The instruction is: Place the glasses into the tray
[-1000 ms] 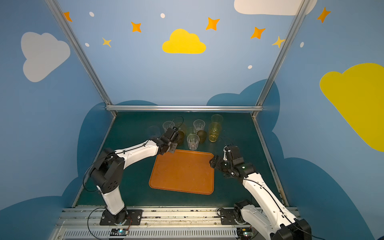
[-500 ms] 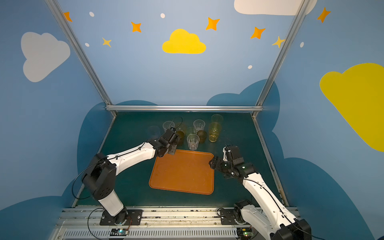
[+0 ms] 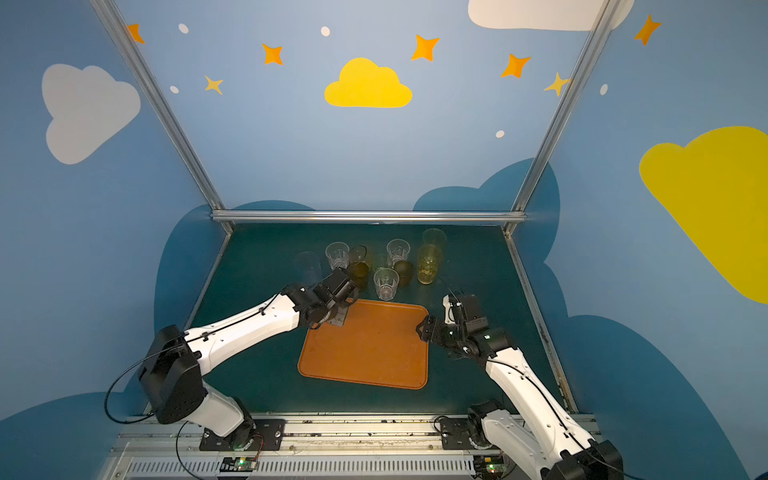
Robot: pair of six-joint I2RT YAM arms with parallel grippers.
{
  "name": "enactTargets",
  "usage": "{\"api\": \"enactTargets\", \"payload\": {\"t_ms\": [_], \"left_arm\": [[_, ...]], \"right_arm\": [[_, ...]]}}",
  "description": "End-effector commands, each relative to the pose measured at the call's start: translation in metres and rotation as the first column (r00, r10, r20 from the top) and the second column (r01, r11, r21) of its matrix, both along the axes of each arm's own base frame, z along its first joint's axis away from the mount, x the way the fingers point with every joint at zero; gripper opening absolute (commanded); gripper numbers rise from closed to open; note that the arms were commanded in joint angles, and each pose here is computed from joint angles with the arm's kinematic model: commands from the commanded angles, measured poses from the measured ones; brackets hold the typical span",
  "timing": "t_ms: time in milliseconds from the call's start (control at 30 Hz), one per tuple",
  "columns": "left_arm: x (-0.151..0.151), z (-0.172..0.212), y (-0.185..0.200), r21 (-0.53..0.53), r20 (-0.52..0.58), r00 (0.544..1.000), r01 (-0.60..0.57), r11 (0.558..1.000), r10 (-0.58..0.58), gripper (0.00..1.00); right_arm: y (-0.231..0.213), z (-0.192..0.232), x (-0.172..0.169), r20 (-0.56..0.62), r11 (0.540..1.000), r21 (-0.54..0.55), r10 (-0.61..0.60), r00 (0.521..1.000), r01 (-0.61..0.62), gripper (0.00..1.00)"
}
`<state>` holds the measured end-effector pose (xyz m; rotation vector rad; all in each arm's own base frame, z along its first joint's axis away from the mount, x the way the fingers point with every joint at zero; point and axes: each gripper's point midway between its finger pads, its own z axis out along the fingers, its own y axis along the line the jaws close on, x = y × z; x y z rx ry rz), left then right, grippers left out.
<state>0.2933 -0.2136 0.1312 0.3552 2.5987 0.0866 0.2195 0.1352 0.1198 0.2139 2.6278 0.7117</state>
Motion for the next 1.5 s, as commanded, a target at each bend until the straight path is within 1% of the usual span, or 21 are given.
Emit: {"api": "enactTargets", "payload": {"t_ms": [0, 67, 233, 533, 800, 1067, 1100, 1133, 1200, 1233, 1267, 1333, 1367, 1400, 1467], "left_arm": [[-0.030, 0.000, 0.016, 0.048, -0.058, 0.998, -0.020, 0.999, 0.023, 0.04], [-0.041, -0.003, 0.018, 0.050, -0.077, 0.997, -0.018, 0.999, 0.022, 0.04], [-0.069, -0.010, 0.013, -0.011, -0.132, 0.991, 0.000, 1.000, -0.002, 0.04], [-0.102, -0.022, 0.014, -0.046, -0.203, 0.979, 0.028, 0.999, -0.036, 0.04], [-0.120, -0.036, 0.022, -0.023, -0.237, 0.970, 0.043, 0.999, -0.047, 0.04], [-0.122, -0.044, 0.019, -0.037, -0.242, 0.969, 0.043, 0.998, -0.051, 0.04], [-0.122, -0.044, 0.020, -0.035, -0.241, 0.969, 0.040, 0.999, -0.047, 0.13], [-0.121, -0.043, 0.020, -0.036, -0.234, 0.971, 0.034, 0.999, -0.042, 0.29], [-0.120, -0.042, 0.020, -0.038, -0.226, 0.973, 0.034, 0.999, -0.042, 0.36], [-0.119, -0.041, 0.020, -0.042, -0.221, 0.974, 0.031, 0.999, -0.039, 0.41], [-0.117, -0.038, 0.019, -0.047, -0.212, 0.977, 0.031, 0.998, -0.040, 0.48], [-0.115, -0.033, 0.017, -0.068, -0.191, 0.981, 0.030, 0.997, -0.043, 0.53], [-0.113, -0.029, 0.015, -0.080, -0.180, 0.983, 0.032, 0.996, -0.046, 0.59], [-0.111, -0.025, 0.014, -0.094, -0.163, 0.986, 0.028, 0.995, -0.043, 0.66], [-0.106, -0.019, 0.011, -0.119, -0.134, 0.990, 0.019, 0.993, -0.035, 0.72]], "right_arm": [[0.002, -0.006, 0.002, -0.008, 1.000, 0.010, 0.004, 1.000, -0.004, 0.82], [0.004, -0.008, 0.001, -0.018, 1.000, 0.020, 0.001, 1.000, -0.001, 0.82], [0.003, -0.014, -0.001, -0.029, 0.999, 0.028, -0.014, 0.999, 0.014, 0.81], [-0.003, -0.019, -0.007, -0.040, 0.999, 0.022, -0.048, 0.998, 0.049, 0.82], [-0.004, -0.024, -0.010, -0.056, 0.997, 0.034, -0.070, 0.996, 0.072, 0.82], [-0.002, -0.026, -0.011, -0.073, 0.995, 0.049, -0.080, 0.994, 0.083, 0.82], [-0.002, -0.026, -0.011, -0.074, 0.995, 0.052, -0.079, 0.994, 0.083, 0.82], [-0.002, -0.026, -0.011, -0.074, 0.995, 0.053, -0.079, 0.994, 0.083, 0.82], [-0.001, -0.026, -0.011, -0.077, 0.995, 0.058, -0.080, 0.994, 0.084, 0.82], [0.000, -0.026, -0.011, -0.078, 0.995, 0.061, -0.080, 0.994, 0.085, 0.82], [0.000, -0.026, -0.011, -0.080, 0.994, 0.063, -0.078, 0.994, 0.084, 0.82], [0.001, -0.026, -0.012, -0.084, 0.994, 0.068, -0.080, 0.993, 0.085, 0.82], [0.001, -0.026, -0.012, -0.086, 0.994, 0.069, -0.080, 0.993, 0.086, 0.82], [0.001, -0.025, -0.011, -0.086, 0.994, 0.072, -0.081, 0.993, 0.087, 0.82], [0.002, -0.024, -0.010, -0.084, 0.993, 0.077, -0.080, 0.993, 0.086, 0.82]]}}
